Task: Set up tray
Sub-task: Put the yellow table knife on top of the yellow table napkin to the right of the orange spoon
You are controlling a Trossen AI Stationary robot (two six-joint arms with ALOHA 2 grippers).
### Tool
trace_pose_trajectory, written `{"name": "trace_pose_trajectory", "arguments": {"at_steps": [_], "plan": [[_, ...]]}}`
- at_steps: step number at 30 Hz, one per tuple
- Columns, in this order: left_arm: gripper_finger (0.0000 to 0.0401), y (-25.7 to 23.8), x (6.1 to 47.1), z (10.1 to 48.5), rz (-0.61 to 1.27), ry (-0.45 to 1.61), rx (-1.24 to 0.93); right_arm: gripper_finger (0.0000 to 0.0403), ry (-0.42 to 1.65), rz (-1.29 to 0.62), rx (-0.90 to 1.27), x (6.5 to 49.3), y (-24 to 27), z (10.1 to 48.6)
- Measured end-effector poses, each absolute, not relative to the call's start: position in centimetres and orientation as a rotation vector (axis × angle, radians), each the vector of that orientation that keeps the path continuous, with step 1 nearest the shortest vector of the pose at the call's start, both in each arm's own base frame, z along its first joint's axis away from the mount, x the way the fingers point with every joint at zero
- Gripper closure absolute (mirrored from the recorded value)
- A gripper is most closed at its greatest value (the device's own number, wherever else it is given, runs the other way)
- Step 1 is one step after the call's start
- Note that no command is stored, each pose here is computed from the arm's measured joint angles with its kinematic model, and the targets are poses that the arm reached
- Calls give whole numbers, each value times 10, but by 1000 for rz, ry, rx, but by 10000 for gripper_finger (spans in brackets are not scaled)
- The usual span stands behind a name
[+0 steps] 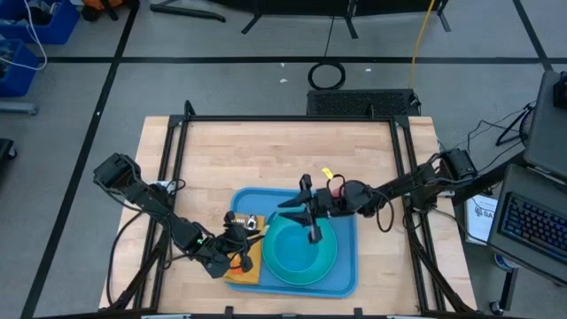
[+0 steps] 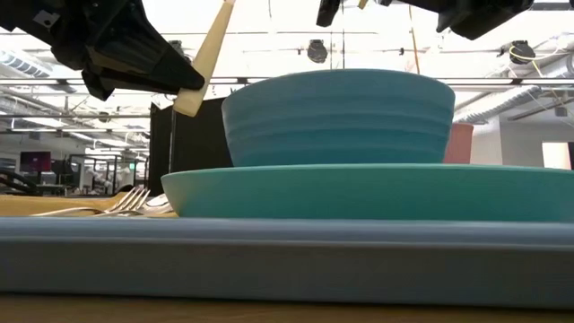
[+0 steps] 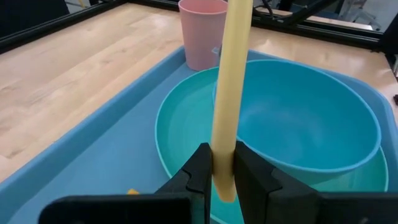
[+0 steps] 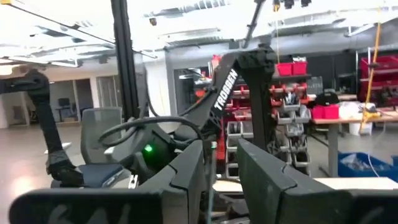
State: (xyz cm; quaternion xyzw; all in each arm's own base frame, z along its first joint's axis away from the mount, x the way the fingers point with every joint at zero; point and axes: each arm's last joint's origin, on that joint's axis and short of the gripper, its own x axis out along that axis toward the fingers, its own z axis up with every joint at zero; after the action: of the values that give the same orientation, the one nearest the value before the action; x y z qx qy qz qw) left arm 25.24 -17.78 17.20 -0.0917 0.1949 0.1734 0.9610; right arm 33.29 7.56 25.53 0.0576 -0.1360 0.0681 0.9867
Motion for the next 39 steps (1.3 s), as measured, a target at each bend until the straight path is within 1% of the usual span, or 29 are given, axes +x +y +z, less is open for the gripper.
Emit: {"name": "trace_pose_trajectory", "arguments": {"at_steps": [7,11,29,33,39], "plan": [[354,-176,255,172,343,399,-192,312,-240,139,165,335,72,252],[354,-174,257,172,339,407,-195,312,-236,205,166,334,73,252],[354,-172,259,173,331,412,-208,314,-220,196,204,336,69,251],[354,-172,259,173,324,414,-207,329,-201,188,220,337,65,249],[354,-172,259,173,320,412,-206,375,-200,188,219,337,64,249]]}}
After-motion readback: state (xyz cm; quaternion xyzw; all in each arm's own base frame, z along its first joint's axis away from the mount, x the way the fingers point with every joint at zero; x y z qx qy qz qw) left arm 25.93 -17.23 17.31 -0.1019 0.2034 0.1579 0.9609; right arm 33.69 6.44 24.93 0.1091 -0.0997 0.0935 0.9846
